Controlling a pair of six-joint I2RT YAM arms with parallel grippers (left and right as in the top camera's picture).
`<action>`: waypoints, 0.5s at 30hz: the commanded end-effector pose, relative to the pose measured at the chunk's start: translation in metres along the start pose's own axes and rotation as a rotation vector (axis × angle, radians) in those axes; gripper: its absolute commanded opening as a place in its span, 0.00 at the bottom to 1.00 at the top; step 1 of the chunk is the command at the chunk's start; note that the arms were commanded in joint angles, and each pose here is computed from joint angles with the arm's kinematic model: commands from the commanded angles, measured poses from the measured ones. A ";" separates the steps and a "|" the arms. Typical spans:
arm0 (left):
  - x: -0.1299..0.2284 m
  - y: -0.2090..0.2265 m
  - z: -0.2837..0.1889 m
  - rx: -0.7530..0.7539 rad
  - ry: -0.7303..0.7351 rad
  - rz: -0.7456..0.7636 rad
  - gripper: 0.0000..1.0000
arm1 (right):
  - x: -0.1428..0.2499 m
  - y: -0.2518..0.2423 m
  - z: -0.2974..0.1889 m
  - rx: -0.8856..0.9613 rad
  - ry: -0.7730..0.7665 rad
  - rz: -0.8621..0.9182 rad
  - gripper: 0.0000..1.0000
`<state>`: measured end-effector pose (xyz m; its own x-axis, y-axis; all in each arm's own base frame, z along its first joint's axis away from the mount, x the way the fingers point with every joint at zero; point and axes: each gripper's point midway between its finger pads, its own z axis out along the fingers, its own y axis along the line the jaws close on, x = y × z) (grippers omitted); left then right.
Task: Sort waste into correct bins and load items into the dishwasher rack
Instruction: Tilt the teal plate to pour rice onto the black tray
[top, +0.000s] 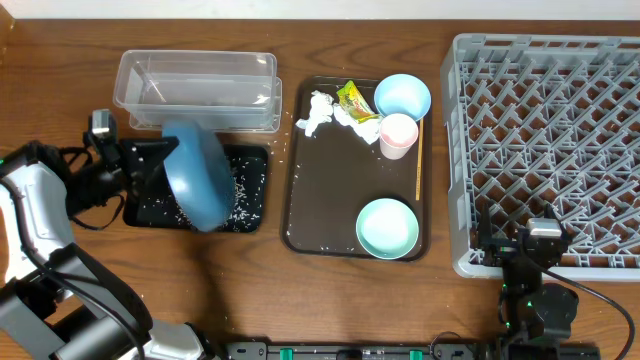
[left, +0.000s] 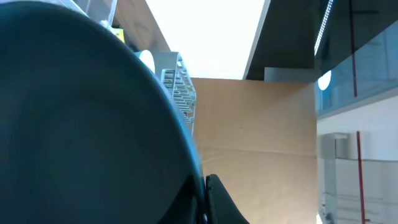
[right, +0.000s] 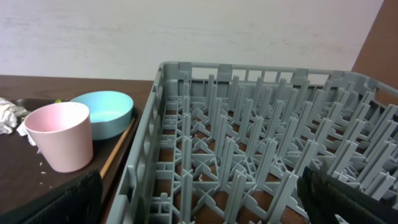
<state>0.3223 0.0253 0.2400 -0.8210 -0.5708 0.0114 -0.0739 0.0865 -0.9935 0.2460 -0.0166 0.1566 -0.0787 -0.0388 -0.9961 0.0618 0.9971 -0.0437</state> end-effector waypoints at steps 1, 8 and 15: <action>0.002 -0.003 -0.002 0.003 -0.004 0.038 0.06 | 0.001 -0.004 0.000 0.018 0.001 0.007 0.99; 0.006 -0.008 -0.002 0.021 -0.008 0.086 0.06 | 0.001 -0.004 0.000 0.018 0.001 0.007 0.99; 0.011 -0.016 -0.003 0.048 -0.015 0.107 0.06 | 0.001 -0.004 0.000 0.018 0.001 0.007 0.99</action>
<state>0.3140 0.0216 0.2411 -0.8288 -0.5582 -0.0384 -0.0352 0.1205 -0.9921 0.2460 -0.0166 0.1567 -0.0783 -0.0388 -0.9962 0.0618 0.9971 -0.0437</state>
